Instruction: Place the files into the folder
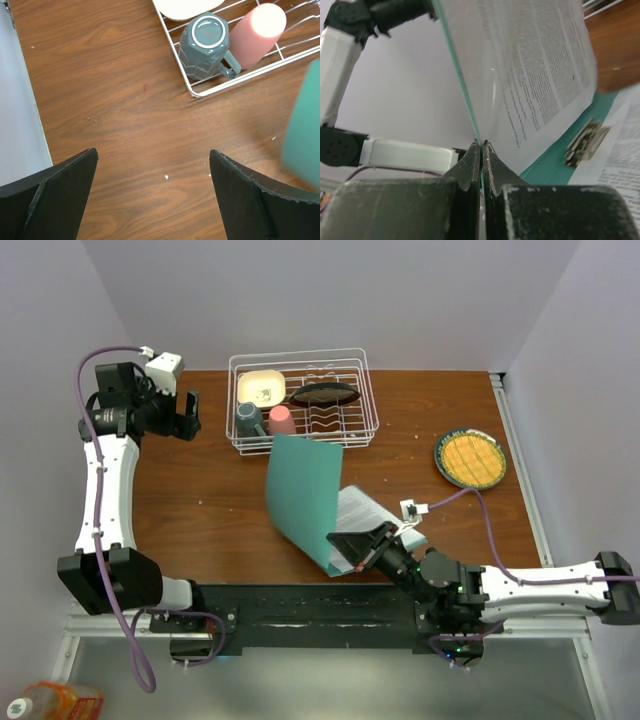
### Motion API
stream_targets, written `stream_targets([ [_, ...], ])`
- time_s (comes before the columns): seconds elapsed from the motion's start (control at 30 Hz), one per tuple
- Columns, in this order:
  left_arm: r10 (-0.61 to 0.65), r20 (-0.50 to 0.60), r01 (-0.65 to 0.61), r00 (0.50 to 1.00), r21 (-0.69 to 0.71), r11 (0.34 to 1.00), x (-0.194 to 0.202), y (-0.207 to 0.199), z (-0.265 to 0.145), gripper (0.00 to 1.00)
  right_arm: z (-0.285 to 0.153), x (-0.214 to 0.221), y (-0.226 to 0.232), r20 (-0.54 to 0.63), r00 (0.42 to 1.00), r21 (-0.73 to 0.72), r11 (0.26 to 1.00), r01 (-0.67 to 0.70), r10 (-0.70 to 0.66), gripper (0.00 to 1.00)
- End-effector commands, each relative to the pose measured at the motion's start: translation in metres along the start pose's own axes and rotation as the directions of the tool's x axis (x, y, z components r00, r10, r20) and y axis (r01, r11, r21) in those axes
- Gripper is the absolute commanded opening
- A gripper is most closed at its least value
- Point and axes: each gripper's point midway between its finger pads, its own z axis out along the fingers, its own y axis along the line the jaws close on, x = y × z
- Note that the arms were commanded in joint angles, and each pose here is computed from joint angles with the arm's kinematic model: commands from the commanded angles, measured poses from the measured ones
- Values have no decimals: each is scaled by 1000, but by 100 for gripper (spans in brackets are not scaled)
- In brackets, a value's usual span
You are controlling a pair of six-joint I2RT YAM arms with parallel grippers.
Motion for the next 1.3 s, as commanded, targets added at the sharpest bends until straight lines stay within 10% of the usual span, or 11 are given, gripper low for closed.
stream_targets([
  [0.0,14,65,-14,998,0,1000,-9,-5,-13,100,11,-16,66,15,999,-131,991,-32,34,0],
  [0.27,25,28,-26,999,49,998,5,-13,-8,100,4,-13,-20,57,996,274,958,-80,67,0],
  [0.53,39,-15,-38,999,75,996,19,-16,-2,100,1,32,-74,-178,973,559,798,224,-149,0],
  [0.67,46,-23,-45,999,76,996,21,-16,-1,100,-6,40,-91,-268,939,607,720,338,-214,61],
  [0.83,43,-34,-40,998,87,995,22,-17,1,100,-1,44,-84,-336,903,563,711,422,-269,59],
  [1.03,57,-62,-50,996,100,994,31,-18,3,100,19,93,-76,-577,635,197,667,718,-514,42],
  [1.13,53,-66,-46,996,100,994,33,-18,3,100,37,113,-75,-631,381,-25,509,861,-675,65],
  [1.27,55,-64,-49,996,98,994,31,-18,0,100,72,131,-71,-599,184,-156,338,928,-780,78],
])
